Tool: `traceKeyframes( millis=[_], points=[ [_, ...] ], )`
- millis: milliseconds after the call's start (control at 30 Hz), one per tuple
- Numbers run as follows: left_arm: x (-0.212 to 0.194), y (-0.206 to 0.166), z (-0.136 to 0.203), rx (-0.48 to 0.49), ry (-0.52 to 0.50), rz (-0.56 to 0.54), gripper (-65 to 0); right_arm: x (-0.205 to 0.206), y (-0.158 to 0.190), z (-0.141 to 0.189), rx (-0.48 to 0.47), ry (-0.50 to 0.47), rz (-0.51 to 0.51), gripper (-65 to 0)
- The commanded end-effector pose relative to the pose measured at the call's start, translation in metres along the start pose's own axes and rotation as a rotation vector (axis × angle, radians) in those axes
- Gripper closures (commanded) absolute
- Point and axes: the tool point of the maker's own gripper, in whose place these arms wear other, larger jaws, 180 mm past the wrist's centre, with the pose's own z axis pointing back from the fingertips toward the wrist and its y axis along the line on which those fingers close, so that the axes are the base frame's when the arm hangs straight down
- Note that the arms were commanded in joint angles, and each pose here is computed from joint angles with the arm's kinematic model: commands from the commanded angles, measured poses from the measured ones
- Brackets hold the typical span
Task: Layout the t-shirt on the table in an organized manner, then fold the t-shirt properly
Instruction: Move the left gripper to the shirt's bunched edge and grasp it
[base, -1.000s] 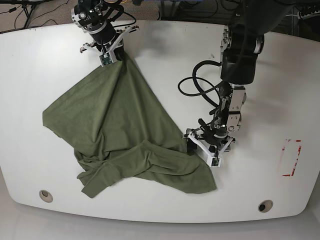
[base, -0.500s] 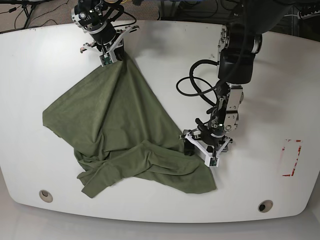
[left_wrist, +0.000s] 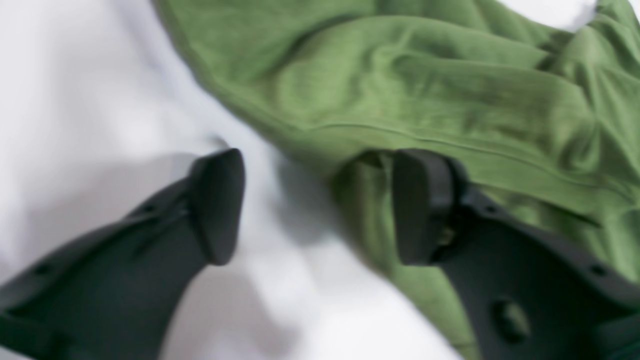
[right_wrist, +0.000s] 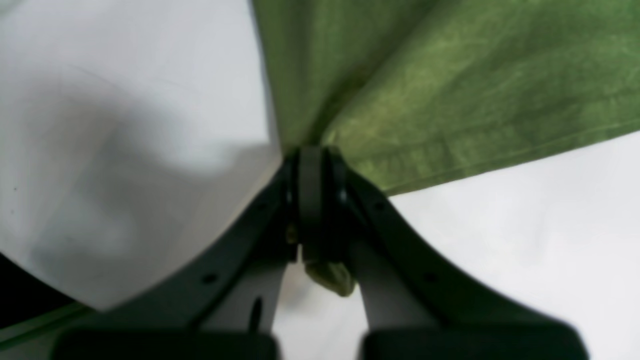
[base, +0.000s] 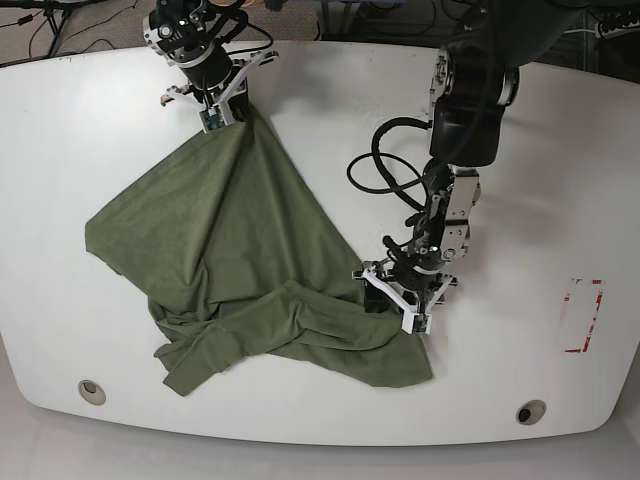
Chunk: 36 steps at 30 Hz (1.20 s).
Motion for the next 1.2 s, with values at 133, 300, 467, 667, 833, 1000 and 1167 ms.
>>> traceKeyframes(
  millis=[133,300,467,667,833,1000,1167],
  points=[
    [0.028,-0.032,-0.006,-0.056,-0.071,0.020,-8.2,0.011,0.000,0.004,0.004,-0.043,0.003,0.0],
    [0.028,-0.044,-0.007,-0.074,-0.072,0.030,-4.9,0.011,0.000,0.004,0.004,-0.043,0.003,0.0],
    [0.028,-0.051,-0.008,-0.083,-0.072,0.030,0.0,0.011,-0.001,0.004,0.001,-0.042,0.004,0.0],
    [0.028,-0.047,-0.007,-0.076,-0.071,0.027,0.0,0.011,-0.001,0.004,0.000,-0.043,0.004,0.0],
    [0.025,-0.034,-0.005,-0.056,-0.066,0.016,0.0,0.012,-0.002,0.003,0.000,-0.046,0.005,0.0],
    [0.018,-0.030,-0.005,-0.050,-0.054,0.016,0.0,0.014,-0.001,0.003,0.001,-0.049,0.006,0.0],
    [-0.004,-0.027,-0.008,-0.044,0.004,0.026,-9.2,0.014,-0.002,0.003,0.001,-0.051,0.007,0.0]
  ],
)
